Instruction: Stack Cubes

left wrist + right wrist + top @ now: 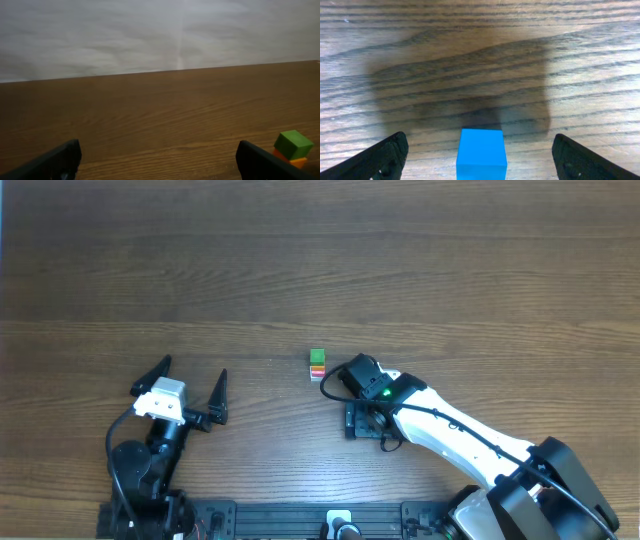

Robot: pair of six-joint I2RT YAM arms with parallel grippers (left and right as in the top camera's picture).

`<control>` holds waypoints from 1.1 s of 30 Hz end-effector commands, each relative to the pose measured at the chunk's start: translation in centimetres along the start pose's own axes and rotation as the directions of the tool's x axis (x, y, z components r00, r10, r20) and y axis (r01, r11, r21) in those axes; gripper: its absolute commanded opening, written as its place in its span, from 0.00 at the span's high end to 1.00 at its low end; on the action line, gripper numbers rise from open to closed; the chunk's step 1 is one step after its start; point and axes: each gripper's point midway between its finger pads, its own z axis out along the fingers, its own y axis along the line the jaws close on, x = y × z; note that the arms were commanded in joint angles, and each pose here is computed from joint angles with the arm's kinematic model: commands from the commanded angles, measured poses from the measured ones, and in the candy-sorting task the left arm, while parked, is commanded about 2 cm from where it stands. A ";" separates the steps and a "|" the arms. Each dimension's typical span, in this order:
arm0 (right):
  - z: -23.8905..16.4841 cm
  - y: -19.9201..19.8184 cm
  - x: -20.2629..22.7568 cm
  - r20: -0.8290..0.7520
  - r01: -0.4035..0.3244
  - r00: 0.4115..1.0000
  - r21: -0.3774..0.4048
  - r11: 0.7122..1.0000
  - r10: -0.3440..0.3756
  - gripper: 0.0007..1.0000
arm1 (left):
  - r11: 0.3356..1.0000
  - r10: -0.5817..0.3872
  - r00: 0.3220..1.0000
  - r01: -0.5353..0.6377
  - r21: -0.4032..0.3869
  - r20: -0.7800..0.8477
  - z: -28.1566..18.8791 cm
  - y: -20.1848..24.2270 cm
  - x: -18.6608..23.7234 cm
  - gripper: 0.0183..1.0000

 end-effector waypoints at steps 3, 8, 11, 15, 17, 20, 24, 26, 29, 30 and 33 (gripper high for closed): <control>0.9 -0.6 1.0 -0.023 0.007 1.000 0.014 1.000 -0.007 0.20 | 1.000 0.019 1.000 -0.019 0.005 0.003 0.0 -0.1 0.1 0.00; 0.9 -0.5 1.0 -0.024 0.007 1.000 0.010 1.000 -0.007 0.35 | 1.000 0.019 1.000 -0.019 0.005 0.003 0.0 -0.1 0.1 0.00; 0.9 -0.4 1.0 -0.027 0.007 1.000 0.006 1.000 -0.007 0.41 | 1.000 0.019 1.000 -0.019 0.005 0.003 0.0 -0.1 0.1 0.00; 0.9 -0.3 1.0 -0.029 0.007 1.000 0.002 1.000 -0.007 0.47 | 1.000 0.019 1.000 -0.019 0.005 0.003 0.0 -0.1 0.1 0.00; 0.9 -0.3 1.0 -0.027 0.007 1.000 0.000 1.000 -0.007 0.50 | 1.000 0.019 1.000 -0.019 0.005 0.003 0.0 -0.1 0.1 0.00; 0.9 -0.3 1.0 -0.028 0.006 1.000 -0.001 1.000 -0.006 0.56 | 1.000 0.019 1.000 -0.019 0.005 0.003 0.0 -0.1 0.1 0.00; 0.9 -0.2 1.0 -0.026 0.007 1.000 -0.004 1.000 -0.007 0.63 | 1.000 0.019 1.000 -0.019 0.005 0.003 0.0 -0.1 0.1 0.00; 0.9 -0.2 0.9 -0.024 0.007 1.000 -0.006 1.000 -0.007 0.65 | 1.000 0.019 1.000 -0.019 0.005 0.003 0.0 -0.1 0.1 0.00; 0.9 -0.1 0.9 -0.022 0.007 1.000 -0.008 1.000 -0.007 0.68 | 1.000 0.019 1.000 -0.019 0.005 0.003 0.0 -0.1 0.1 0.00; 0.9 -0.1 0.9 -0.021 0.007 1.000 -0.008 1.000 -0.007 0.69 | 1.000 0.019 1.000 -0.019 0.005 0.003 0.0 -0.1 0.1 0.00; 0.9 -0.1 0.8 -0.021 0.007 1.000 -0.009 1.000 -0.007 0.71 | 1.000 0.019 1.000 -0.019 0.005 0.003 0.0 -0.1 0.1 0.00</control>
